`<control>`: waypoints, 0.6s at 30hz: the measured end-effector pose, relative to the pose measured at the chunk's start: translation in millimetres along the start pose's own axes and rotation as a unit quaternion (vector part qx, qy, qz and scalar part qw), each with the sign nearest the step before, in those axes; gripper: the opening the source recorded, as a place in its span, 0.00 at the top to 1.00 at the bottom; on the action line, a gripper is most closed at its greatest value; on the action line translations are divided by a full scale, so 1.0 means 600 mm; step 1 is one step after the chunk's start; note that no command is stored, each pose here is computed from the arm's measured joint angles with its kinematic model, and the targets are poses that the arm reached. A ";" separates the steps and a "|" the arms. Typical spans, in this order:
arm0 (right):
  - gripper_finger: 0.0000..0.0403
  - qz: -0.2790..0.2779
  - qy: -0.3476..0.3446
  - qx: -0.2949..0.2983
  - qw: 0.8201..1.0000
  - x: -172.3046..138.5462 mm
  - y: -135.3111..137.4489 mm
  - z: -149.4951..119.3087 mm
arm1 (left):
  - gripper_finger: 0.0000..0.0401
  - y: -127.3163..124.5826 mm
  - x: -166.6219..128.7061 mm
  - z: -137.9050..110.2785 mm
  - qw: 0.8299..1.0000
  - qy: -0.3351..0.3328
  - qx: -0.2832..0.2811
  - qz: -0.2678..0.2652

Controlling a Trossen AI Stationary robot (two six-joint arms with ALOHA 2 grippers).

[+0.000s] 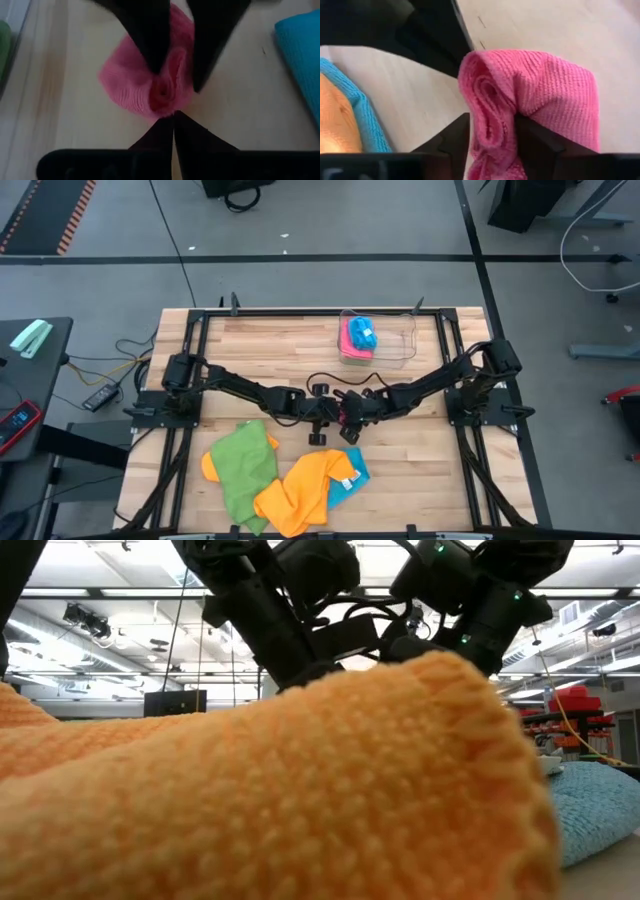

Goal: Fold microfiber towels
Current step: Fold the pink towel

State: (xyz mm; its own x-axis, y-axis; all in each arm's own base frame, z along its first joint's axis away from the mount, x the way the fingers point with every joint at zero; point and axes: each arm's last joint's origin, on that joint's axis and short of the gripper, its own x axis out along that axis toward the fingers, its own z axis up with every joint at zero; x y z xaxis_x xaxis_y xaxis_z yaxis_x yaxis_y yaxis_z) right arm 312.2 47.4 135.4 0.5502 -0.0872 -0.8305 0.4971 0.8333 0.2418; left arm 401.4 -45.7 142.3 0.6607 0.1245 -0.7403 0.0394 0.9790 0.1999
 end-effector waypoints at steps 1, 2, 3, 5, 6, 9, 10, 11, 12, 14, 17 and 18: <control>0.57 -0.003 -0.002 -0.002 1.000 -0.005 -0.001 0.000 | 0.94 0.000 0.000 0.000 1.000 0.001 0.000 0.000; 0.56 -0.001 -0.005 -0.005 1.000 -0.010 0.000 0.002 | 0.95 0.000 0.000 0.000 1.000 0.001 0.000 0.000; 0.54 -0.001 -0.012 -0.007 1.000 -0.014 0.000 0.004 | 0.95 0.000 0.000 -0.001 1.000 0.003 0.000 0.000; 0.52 -0.003 -0.024 -0.013 1.000 -0.025 0.002 0.007 | 0.96 0.000 0.000 -0.003 1.000 0.009 0.002 -0.001; 0.51 -0.001 -0.029 -0.014 0.999 -0.029 0.003 0.009 | 0.97 0.000 -0.001 -0.003 1.000 0.011 0.002 -0.001; 0.49 0.005 -0.035 -0.018 0.999 -0.039 0.004 0.012 | 0.97 0.003 -0.012 0.003 1.000 0.006 0.001 0.000; 0.49 0.007 -0.039 -0.019 0.999 -0.043 0.004 0.014 | 0.97 0.004 -0.017 0.005 1.000 0.004 0.001 0.000; 0.49 0.008 -0.042 -0.020 0.999 -0.046 0.004 0.016 | 0.96 0.005 -0.021 0.005 1.000 0.010 0.002 -0.001; 0.48 0.010 -0.046 -0.020 0.999 -0.051 0.005 0.018 | 0.96 0.006 -0.024 0.008 1.000 0.003 0.000 0.000; 0.48 0.008 -0.048 -0.020 0.999 -0.061 0.003 0.019 | 0.95 0.008 -0.031 0.011 1.000 0.001 -0.001 0.000; 0.48 0.013 -0.057 -0.024 0.998 -0.077 0.005 0.021 | 0.94 0.010 -0.036 0.015 1.000 -0.005 -0.002 0.002; 0.48 0.016 -0.063 -0.026 0.998 -0.082 0.007 0.022 | 0.94 0.010 -0.036 0.015 1.000 -0.008 -0.002 0.003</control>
State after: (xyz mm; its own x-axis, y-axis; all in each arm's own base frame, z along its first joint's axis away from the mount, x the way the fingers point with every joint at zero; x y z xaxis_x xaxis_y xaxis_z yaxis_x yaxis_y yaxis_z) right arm 296.2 47.8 183.7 0.6469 -0.1245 -0.7524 0.4434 0.8641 0.2383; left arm 394.3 -44.2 165.4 0.6722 0.1280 -0.7292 0.0317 0.9791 0.2011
